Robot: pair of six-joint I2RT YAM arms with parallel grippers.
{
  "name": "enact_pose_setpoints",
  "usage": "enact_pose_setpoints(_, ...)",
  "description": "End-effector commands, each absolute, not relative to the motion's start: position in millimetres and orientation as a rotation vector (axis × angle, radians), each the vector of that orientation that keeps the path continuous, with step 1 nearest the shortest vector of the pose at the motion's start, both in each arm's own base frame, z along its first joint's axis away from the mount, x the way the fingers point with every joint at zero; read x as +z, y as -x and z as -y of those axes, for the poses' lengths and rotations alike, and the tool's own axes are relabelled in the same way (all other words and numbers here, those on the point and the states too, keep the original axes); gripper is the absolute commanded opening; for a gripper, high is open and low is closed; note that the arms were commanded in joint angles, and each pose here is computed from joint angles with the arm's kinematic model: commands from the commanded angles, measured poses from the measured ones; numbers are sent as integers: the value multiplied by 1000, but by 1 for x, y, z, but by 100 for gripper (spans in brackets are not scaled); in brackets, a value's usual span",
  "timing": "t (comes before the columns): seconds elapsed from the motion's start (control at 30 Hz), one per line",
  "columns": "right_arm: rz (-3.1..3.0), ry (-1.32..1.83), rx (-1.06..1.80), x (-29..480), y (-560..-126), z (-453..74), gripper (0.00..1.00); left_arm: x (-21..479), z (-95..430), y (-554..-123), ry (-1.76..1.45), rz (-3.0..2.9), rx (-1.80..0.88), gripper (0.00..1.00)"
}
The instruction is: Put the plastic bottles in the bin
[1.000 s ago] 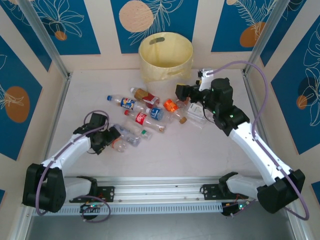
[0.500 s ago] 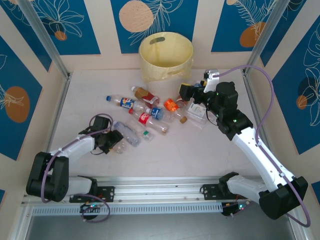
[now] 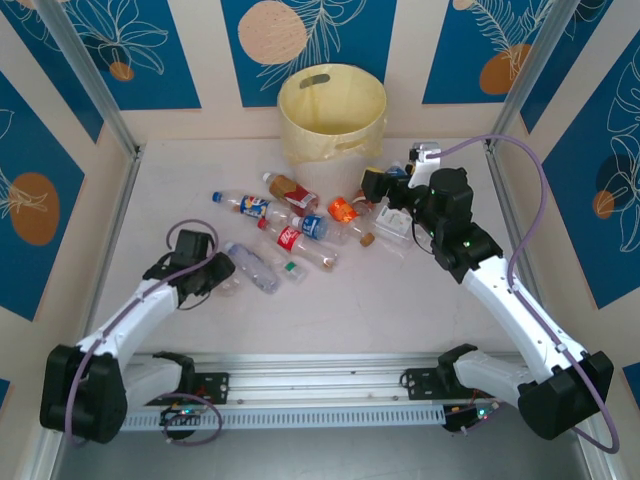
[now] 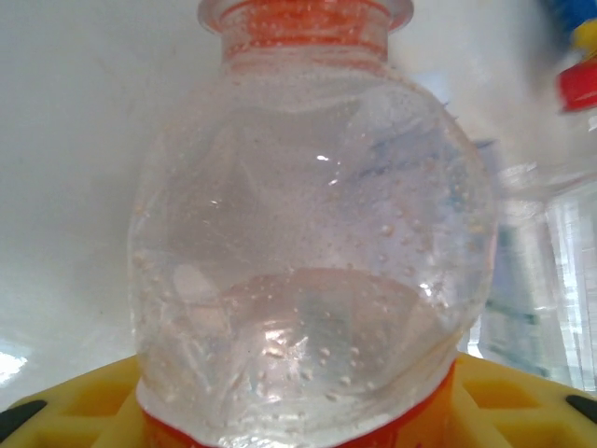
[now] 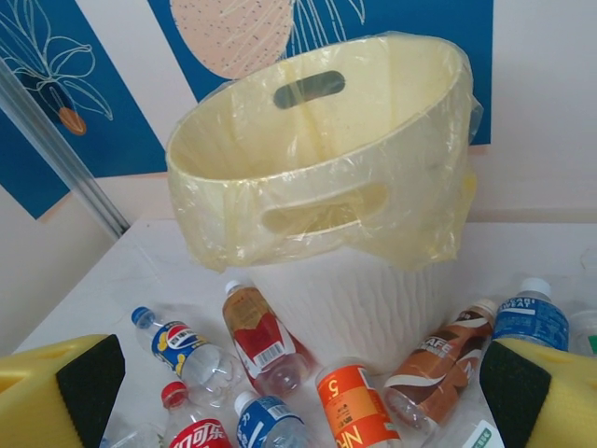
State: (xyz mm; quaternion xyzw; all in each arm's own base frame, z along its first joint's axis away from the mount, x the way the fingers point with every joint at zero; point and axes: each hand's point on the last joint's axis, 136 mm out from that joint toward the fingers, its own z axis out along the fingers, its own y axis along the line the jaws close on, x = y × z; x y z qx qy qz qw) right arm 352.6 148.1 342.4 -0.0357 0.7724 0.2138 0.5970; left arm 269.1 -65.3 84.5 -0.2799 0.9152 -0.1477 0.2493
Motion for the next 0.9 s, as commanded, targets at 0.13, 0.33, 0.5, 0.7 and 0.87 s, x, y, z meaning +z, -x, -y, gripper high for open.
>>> enact_pose_setpoints(0.13,-1757,-49,428,345,-357,-121,100,160,61,-292,639,-2331,-392,10)
enact_pose_setpoints(0.33,-1778,-137,425,335,-358,-105,100,230,102,-333,450,-2132,-646,0)
enact_pose_setpoints(0.5,-1778,-189,444,332,-356,-97,100,287,138,-361,283,-1941,-741,0)
enact_pose_setpoints(0.7,-1788,-249,475,328,-352,-88,100,367,186,-393,176,-1695,-923,0)
enact_pose_setpoints(0.87,-1793,-282,496,326,-350,-83,100,421,232,-409,46,-1596,-993,0)
